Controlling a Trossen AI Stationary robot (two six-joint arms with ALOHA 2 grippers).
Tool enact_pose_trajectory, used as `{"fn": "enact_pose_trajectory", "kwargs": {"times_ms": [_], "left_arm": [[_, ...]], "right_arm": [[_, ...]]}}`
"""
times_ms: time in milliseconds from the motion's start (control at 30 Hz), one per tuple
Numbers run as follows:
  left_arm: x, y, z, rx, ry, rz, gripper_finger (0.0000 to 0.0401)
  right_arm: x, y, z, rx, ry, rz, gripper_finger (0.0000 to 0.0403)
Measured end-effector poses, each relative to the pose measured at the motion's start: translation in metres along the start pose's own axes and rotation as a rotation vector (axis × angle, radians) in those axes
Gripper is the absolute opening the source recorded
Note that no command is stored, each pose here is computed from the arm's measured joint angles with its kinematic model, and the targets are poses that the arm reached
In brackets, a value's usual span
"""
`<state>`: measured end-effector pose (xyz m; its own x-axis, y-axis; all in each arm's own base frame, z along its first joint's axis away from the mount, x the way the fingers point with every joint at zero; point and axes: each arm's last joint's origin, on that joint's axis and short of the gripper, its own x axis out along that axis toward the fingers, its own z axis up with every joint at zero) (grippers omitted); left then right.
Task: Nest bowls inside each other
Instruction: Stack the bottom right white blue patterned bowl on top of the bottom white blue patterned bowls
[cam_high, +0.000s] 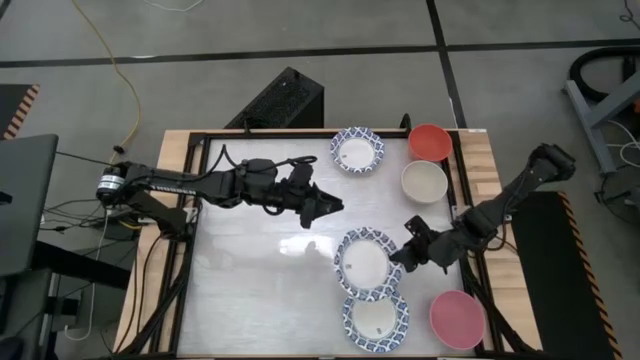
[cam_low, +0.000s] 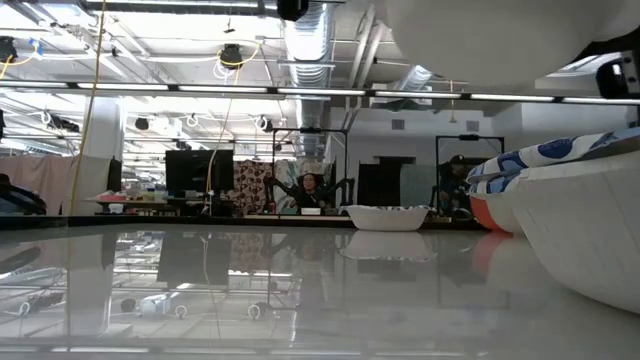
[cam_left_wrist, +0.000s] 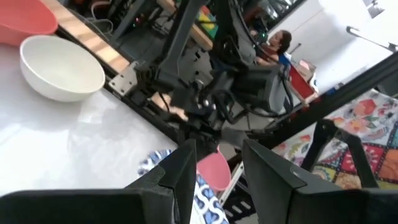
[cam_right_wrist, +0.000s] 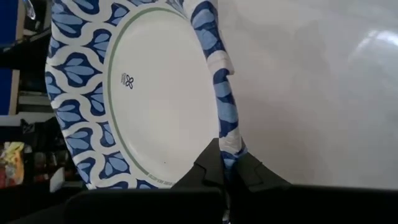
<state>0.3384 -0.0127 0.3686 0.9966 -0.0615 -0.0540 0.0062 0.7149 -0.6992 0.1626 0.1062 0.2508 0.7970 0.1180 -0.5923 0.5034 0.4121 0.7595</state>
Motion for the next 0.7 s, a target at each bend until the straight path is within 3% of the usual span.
{"fn": "enact_pose_trajectory", "kwargs": {"times_ms": [233,500,700], "left_arm": [[0.000,-0.008,-0.002,0.072,-0.069,0.014,0.0119],[0.000,-0.008,-0.002,0.046,-0.075,0.022,0.0119],[0.000,-0.010,-0.004,0.045,-0.074,0.022,0.0119]], "right_arm": [[-0.006,-0.004,-0.017,0.029,0.109,-0.023,0.0016],[-0.008,-0.005,-0.031,-0.006,0.156,-0.032,0.0016],[0.004,-0.009,-0.044,-0.035,0.167,-0.099,0.0016]]}}
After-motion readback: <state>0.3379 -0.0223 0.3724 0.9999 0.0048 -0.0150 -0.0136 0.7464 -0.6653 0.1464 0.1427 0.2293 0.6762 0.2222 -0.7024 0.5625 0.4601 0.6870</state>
